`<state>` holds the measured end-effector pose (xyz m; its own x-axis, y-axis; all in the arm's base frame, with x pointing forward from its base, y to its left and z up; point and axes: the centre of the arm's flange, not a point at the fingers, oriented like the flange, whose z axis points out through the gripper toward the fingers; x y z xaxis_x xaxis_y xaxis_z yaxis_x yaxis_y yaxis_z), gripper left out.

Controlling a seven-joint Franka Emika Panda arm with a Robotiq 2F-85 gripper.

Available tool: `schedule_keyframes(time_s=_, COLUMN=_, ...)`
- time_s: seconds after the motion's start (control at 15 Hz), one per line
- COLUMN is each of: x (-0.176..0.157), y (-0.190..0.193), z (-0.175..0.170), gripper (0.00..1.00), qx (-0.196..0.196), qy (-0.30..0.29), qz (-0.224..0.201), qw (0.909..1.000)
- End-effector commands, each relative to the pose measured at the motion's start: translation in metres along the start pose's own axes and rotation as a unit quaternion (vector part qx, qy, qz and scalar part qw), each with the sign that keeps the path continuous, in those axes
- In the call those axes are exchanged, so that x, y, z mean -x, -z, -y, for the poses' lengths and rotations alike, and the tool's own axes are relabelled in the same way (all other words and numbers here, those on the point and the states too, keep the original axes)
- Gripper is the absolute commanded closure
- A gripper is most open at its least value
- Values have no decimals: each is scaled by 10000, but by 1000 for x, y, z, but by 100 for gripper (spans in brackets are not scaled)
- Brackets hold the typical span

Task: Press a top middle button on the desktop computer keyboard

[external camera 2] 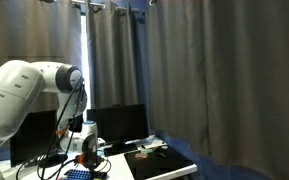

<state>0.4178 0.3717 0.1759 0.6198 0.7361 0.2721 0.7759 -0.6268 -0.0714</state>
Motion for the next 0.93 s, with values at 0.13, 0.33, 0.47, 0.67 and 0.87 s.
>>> schedule_keyframes(time_s=0.13, x=-5, y=-10, z=5, gripper=100, qx=13, qy=-27, qz=-46, qw=10000)
schedule_keyframes(time_s=0.33, x=-4, y=-11, z=5, gripper=100, qx=1, qy=-32, qz=-37, qw=10000)
schedule_keyframes(time_s=0.47, x=-4, y=-12, z=5, gripper=100, qx=-13, qy=-24, qz=-29, qw=10000)
schedule_keyframes(time_s=0.67, x=-5, y=-13, z=6, gripper=100, qx=-23, qy=-11, qz=-28, qw=10000)
schedule_keyframes(time_s=0.87, x=-4, y=-13, z=7, gripper=100, qx=-21, qy=-12, qz=-17, qw=10000)
